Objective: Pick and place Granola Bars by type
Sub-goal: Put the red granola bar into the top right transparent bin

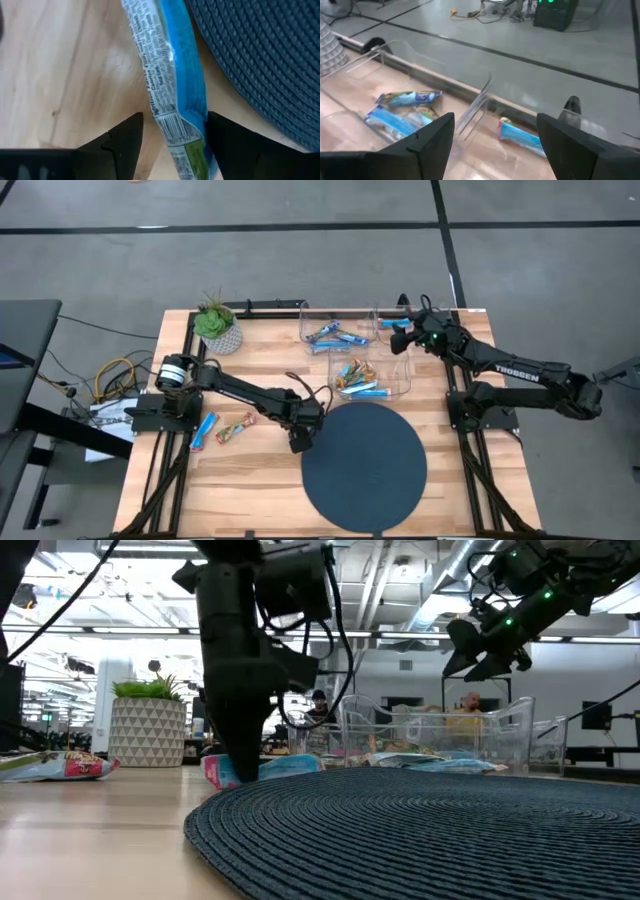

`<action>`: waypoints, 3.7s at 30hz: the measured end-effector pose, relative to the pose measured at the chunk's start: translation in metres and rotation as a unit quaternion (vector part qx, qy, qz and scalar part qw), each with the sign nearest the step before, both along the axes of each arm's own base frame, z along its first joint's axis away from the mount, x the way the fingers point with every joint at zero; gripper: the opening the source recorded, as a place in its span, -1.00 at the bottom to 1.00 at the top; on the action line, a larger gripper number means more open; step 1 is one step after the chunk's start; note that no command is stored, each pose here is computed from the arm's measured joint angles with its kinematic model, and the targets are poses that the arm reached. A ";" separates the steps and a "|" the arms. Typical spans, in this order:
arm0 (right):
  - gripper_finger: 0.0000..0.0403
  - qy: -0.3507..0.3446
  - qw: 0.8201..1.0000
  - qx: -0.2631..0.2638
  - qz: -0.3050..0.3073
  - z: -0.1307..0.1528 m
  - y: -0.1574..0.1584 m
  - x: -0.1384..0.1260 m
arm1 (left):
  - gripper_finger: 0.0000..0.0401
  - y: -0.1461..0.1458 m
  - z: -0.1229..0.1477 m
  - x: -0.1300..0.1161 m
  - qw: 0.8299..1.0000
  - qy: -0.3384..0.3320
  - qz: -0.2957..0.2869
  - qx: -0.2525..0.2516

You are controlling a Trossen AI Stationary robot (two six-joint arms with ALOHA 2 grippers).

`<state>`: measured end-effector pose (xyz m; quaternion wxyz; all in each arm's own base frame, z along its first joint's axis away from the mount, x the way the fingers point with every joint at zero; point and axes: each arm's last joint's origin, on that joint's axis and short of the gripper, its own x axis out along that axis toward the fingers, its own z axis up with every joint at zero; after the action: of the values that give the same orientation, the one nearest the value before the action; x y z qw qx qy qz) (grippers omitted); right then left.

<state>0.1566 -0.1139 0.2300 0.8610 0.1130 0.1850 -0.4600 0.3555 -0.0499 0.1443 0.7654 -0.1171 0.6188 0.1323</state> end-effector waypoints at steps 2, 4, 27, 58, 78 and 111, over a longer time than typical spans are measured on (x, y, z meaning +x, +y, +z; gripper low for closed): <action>0.37 -0.001 1.000 0.000 0.005 0.000 0.002 0.001 | 0.03 0.000 0.000 0.000 1.000 0.001 0.000 0.002; 0.37 -0.002 1.000 -0.001 0.012 0.001 0.004 0.002 | -0.04 0.000 0.000 0.000 1.000 0.001 0.000 0.002; 0.37 -0.148 0.967 0.025 0.204 0.031 0.053 0.008 | -0.97 0.014 0.088 -0.014 0.965 -0.181 0.066 0.175; 0.37 -0.297 0.863 0.019 0.408 0.042 0.094 0.076 | -0.98 0.036 0.169 0.017 0.842 -0.518 -0.040 0.141; -0.73 -0.284 0.856 0.021 0.431 0.051 0.094 0.095 | -0.88 0.037 0.165 0.016 0.852 -0.497 -0.048 0.161; -0.84 0.072 0.994 -0.039 -0.068 0.000 -0.031 0.031 | 0.24 0.045 0.108 -0.029 0.985 -0.152 -0.004 0.087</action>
<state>0.1877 -0.1448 0.2297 0.8160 0.0580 0.2202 -0.5314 0.3263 -0.0046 0.2519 0.8583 -0.0660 0.4820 0.1632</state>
